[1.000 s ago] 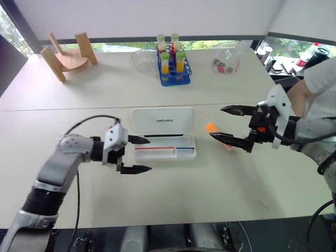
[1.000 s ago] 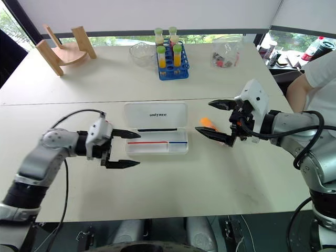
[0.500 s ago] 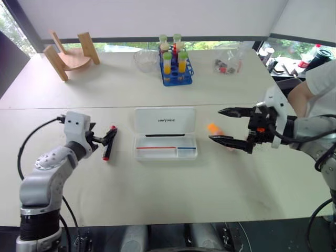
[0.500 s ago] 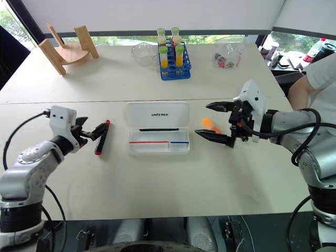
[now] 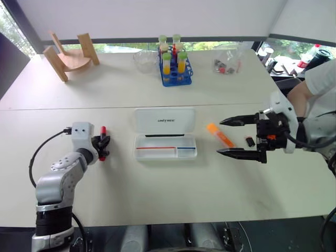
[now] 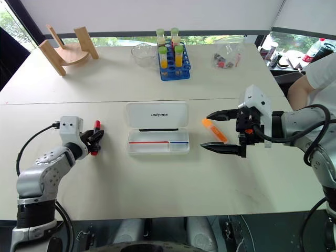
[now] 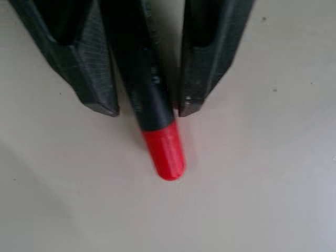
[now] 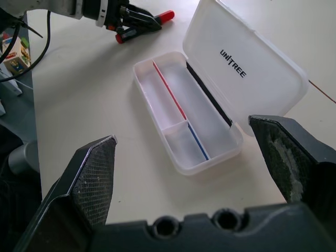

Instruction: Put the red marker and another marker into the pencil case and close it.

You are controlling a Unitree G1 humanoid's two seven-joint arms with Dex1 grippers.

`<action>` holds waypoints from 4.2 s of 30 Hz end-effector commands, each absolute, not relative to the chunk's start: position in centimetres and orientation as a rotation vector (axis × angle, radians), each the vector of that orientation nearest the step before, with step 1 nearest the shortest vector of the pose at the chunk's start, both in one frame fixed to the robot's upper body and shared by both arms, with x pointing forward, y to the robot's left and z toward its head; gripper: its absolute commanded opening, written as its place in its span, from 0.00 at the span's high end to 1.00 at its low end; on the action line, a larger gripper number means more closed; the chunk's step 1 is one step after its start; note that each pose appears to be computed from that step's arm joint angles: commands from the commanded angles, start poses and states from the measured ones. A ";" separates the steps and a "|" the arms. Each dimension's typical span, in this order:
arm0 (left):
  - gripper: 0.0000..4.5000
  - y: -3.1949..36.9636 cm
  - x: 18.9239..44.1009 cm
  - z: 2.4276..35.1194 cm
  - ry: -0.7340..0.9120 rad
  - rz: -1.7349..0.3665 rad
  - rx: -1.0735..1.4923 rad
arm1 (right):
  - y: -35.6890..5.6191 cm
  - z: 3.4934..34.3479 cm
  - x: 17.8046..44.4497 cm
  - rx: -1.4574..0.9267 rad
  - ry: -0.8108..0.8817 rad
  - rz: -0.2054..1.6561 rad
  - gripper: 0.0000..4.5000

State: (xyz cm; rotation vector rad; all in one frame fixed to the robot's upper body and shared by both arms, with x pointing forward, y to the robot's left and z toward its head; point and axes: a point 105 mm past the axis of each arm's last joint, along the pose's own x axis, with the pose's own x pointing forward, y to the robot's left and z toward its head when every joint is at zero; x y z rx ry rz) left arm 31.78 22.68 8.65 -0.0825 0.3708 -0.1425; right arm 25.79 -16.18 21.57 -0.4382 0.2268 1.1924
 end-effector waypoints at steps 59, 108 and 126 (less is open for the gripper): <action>0.00 17.7 22.5 21.9 0.003 -1.160 0.260 | -19.6 10.2 35.9 -0.414 0.550 0.664 0.13; 0.00 18.4 21.9 22.8 0.044 -1.135 0.300 | 2.1 13.8 30.8 -0.581 0.229 1.501 0.40; 0.00 16.9 22.7 22.0 0.023 -1.226 0.247 | -24.9 16.9 33.2 -0.381 0.405 0.390 0.01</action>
